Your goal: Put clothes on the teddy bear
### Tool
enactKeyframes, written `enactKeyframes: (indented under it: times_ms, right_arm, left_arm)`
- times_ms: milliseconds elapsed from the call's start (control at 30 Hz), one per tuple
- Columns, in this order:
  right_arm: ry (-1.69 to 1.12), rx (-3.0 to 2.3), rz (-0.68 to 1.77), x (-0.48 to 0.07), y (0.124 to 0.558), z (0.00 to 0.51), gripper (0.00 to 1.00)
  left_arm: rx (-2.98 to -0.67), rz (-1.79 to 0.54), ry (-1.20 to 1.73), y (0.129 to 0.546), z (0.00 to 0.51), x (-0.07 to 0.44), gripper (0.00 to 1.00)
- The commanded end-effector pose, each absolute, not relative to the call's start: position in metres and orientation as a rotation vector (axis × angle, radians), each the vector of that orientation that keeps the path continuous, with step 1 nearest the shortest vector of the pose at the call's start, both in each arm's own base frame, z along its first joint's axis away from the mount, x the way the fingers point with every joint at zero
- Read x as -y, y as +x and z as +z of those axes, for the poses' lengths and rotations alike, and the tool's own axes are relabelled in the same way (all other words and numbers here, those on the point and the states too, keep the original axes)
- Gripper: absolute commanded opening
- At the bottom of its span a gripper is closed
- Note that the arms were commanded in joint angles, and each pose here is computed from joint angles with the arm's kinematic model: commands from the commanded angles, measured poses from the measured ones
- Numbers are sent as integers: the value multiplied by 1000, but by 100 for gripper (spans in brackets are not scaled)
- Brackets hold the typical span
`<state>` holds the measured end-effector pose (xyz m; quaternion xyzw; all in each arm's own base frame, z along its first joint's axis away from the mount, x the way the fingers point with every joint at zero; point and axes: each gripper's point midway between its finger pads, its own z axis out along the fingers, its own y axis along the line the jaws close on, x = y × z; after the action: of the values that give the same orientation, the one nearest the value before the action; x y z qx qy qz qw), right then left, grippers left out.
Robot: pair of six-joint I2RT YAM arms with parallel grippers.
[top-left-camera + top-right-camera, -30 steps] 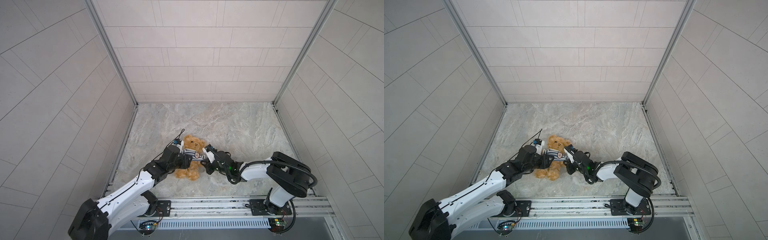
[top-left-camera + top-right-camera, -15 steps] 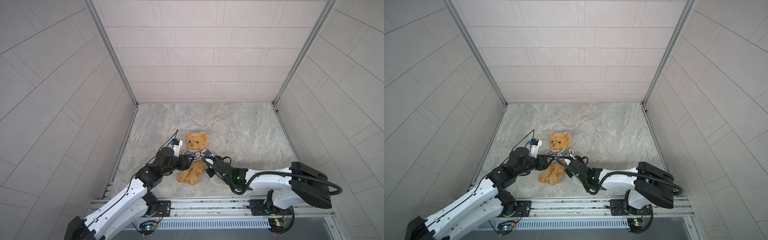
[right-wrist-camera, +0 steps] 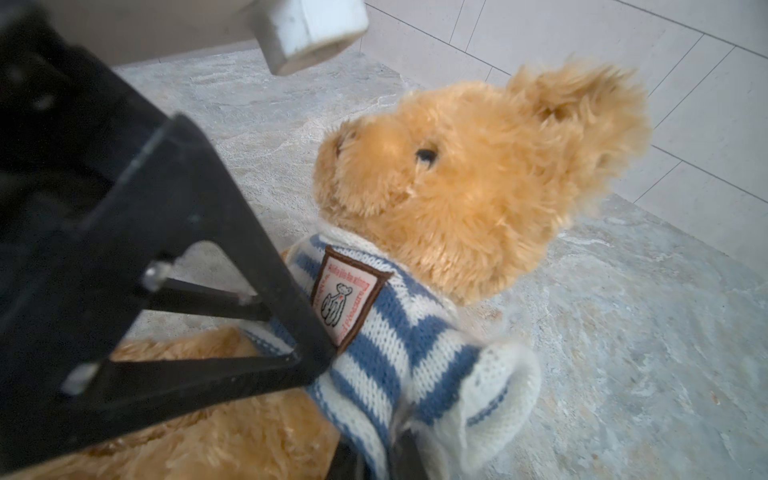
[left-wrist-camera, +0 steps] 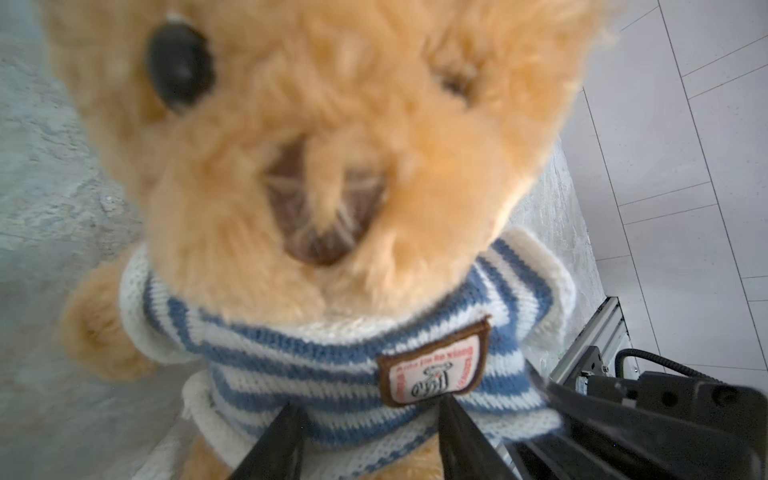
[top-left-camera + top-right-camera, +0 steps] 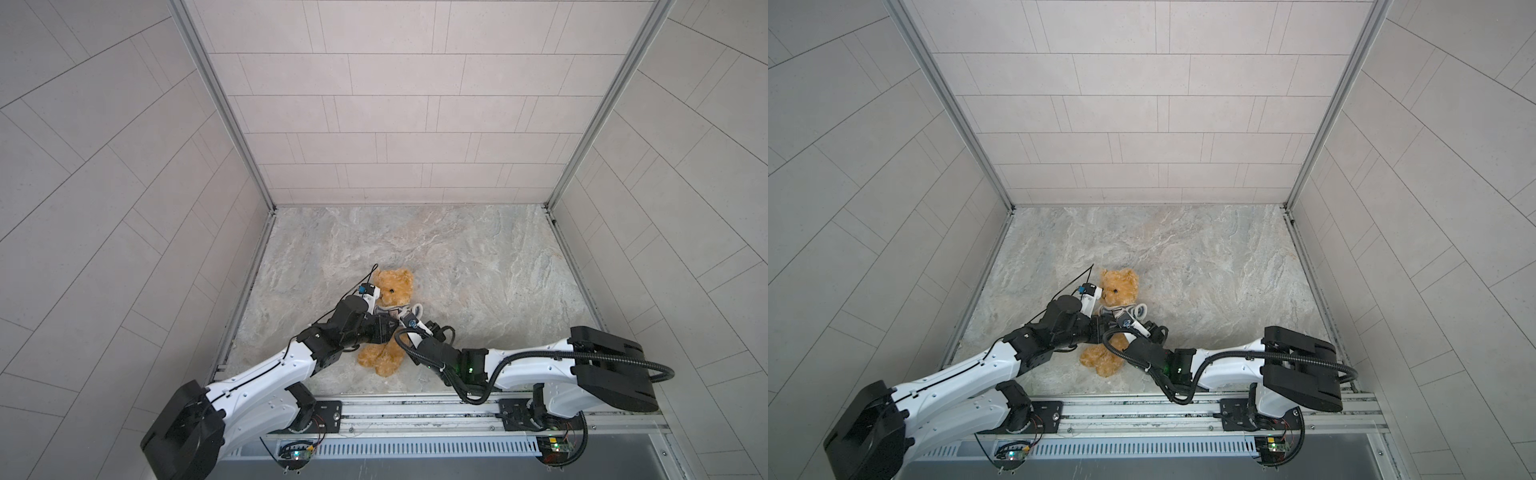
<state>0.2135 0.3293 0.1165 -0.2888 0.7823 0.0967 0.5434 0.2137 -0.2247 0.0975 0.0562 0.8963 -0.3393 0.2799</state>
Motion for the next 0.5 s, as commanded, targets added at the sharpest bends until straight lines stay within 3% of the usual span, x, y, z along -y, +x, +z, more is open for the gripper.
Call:
enactKeyframes:
  times_ms: [0,200,467]
  right_arm:
    - [-655,-1851,389,-350,204,123,10]
    - [-650,-1873,550,-350,192,129,33]
    - [-504,-2009,721,-306,227,149,54]
  left_arm:
    - [-2413,-848,159,220,83,222,53]
    - [-2460,-765,185,220,66,215,51]
    - [-2502,-698,226,216,53,208,51]
